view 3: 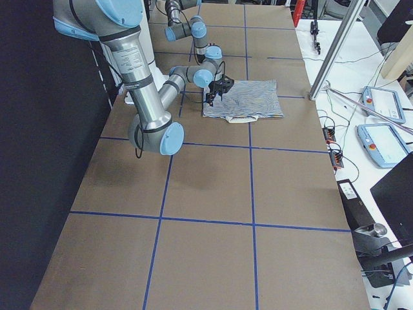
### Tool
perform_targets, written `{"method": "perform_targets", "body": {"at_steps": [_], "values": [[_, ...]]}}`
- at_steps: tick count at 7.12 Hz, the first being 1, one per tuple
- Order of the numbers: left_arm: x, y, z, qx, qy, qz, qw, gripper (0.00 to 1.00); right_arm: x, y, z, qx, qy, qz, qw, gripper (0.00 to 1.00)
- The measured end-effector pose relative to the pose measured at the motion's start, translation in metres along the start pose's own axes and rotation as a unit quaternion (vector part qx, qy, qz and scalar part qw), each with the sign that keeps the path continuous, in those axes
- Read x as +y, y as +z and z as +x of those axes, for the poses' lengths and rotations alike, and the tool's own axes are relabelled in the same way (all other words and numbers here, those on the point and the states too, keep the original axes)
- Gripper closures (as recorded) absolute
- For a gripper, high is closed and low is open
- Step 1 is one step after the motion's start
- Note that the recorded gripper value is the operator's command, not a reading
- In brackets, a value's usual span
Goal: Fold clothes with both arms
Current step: 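Move the right gripper to the shirt's near end beside the left gripper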
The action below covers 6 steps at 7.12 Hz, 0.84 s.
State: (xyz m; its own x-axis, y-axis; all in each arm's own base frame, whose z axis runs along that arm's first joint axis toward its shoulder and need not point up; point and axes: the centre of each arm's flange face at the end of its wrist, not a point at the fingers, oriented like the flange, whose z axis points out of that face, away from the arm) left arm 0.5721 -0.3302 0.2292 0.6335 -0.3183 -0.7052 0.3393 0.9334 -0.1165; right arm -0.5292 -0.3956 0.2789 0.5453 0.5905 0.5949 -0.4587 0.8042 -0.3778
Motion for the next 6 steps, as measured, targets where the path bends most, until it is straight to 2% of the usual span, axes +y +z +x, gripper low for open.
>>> {"method": "perform_targets", "body": {"at_steps": [3, 6], "values": [[0.000, 0.000, 0.000, 0.000, 0.000, 0.000, 1.0000, 1.00, 0.006, 0.015, -0.018, 0.011, 0.103, 0.003, 0.9946, 0.00], [0.002, -0.001, 0.001, 0.001, 0.000, -0.001, 1.0000, 1.00, 0.021, 0.027, -0.014, 0.044, 0.128, 0.009, 0.9907, 0.00]]}}
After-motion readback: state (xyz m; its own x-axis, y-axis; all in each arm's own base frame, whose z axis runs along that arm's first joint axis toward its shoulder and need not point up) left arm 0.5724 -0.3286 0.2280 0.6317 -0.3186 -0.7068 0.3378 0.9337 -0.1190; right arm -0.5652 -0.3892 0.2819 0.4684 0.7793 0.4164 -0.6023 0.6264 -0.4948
